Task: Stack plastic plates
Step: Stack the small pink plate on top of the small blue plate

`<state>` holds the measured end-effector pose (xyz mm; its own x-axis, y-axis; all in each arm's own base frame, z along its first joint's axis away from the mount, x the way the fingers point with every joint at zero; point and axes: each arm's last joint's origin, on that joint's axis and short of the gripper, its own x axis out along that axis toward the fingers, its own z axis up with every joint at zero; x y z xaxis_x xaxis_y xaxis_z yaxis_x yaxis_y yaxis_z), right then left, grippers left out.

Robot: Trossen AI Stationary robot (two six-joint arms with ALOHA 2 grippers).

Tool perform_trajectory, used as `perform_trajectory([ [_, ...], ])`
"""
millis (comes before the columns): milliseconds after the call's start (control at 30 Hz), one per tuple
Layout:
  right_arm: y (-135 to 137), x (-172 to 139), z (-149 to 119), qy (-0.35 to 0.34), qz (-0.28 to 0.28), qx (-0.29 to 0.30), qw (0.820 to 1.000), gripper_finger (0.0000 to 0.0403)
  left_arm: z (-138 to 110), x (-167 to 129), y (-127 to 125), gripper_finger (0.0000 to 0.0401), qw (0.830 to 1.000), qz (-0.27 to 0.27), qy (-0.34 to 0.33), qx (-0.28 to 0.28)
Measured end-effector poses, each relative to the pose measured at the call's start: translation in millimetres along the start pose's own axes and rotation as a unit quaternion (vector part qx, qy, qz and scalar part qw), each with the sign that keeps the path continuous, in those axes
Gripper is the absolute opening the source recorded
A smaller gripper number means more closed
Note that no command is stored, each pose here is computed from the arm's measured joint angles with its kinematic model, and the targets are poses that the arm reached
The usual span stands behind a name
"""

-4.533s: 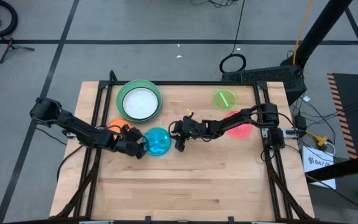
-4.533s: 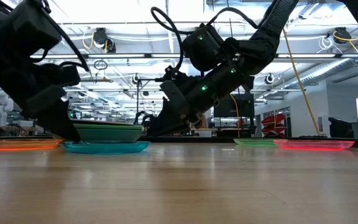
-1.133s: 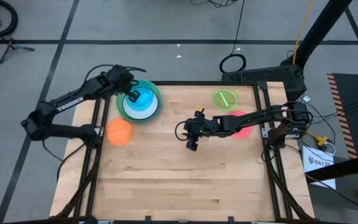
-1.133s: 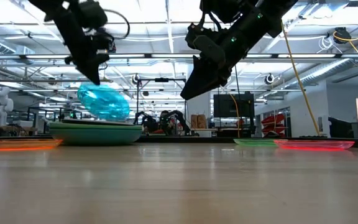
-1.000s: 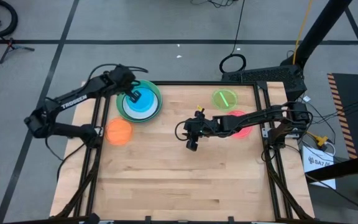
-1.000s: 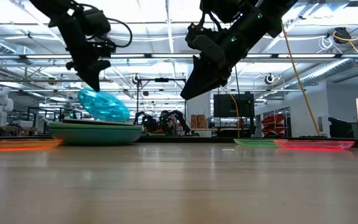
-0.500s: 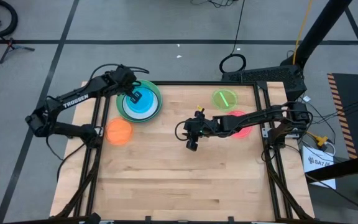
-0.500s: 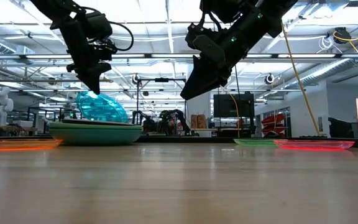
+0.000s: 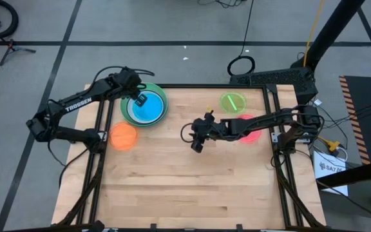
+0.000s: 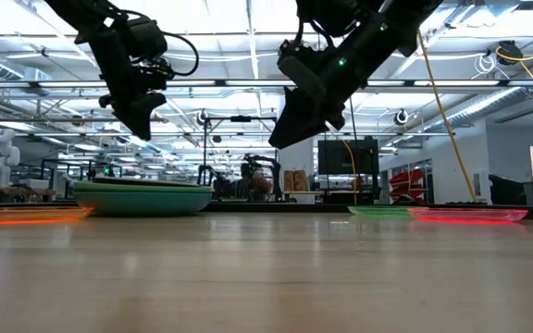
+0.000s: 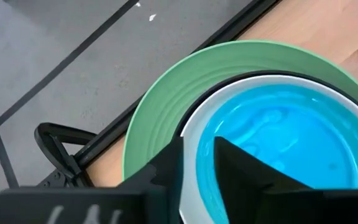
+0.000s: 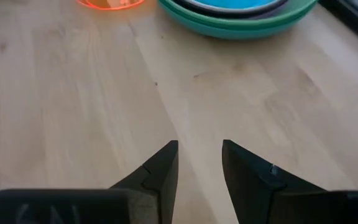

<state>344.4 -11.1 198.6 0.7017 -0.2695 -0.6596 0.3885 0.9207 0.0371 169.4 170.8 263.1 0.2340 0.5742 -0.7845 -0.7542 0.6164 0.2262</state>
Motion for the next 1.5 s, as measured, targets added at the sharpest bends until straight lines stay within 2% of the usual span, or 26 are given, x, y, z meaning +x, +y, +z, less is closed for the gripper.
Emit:
perform_trajectory([
  [167, 7.7, -3.1, -10.1, 0.037, -0.001, 0.037, 0.999, 0.0116, 0.7, -5.7, -7.4, 0.0121, 1.0, -0.011, -0.013, -0.009],
  [333, 7.4, -10.1, -31.1, 0.133, -0.039, 0.073, 0.988, 0.0116, -1.1, -35.9, -32.6, 0.0122, 0.995, -0.08, -0.065, 0.011],
  [467, -0.9, -22.1, -45.4, 0.211, -0.091, 0.091, 0.969, 0.0116, -7.6, -69.2, -52.2, 0.0122, 0.983, -0.133, -0.123, 0.04],
  [600, -14.9, -34.9, -54.1, 0.271, -0.153, 0.087, 0.947, 0.0116, -26.1, -94.9, -70.7, 0.0122, 0.963, -0.194, -0.175, 0.073],
  [800, -41.5, -43.9, -59.8, 0.34, -0.221, 0.09, 0.91, 0.0116, -66.3, -100.9, -87.5, 0.0122, 0.932, -0.241, -0.254, 0.088],
  [967, -60.6, -41.1, -56.7, 0.363, -0.216, 0.106, 0.9, 0.0116, -79.5, -95.0, -88.7, 0.0122, 0.925, -0.219, -0.302, 0.07],
  [1133, -77.0, -38.9, -54.8, 0.388, -0.192, 0.143, 0.89, 0.0116, -75.6, -97.1, -88.2, 0.0122, 0.919, -0.191, -0.332, 0.092],
  [1333, -85.6, -42.9, -57.4, 0.42, -0.198, 0.171, 0.869, 0.0116, -74.4, -96.1, -86.7, 0.0122, 0.917, -0.165, -0.341, 0.123],
  [1500, -83.9, -39.9, -56.9, 0.41, -0.198, 0.2, 0.868, 0.0116, -72.6, -94.0, -83.8, 0.0122, 0.914, -0.139, -0.346, 0.16],
])
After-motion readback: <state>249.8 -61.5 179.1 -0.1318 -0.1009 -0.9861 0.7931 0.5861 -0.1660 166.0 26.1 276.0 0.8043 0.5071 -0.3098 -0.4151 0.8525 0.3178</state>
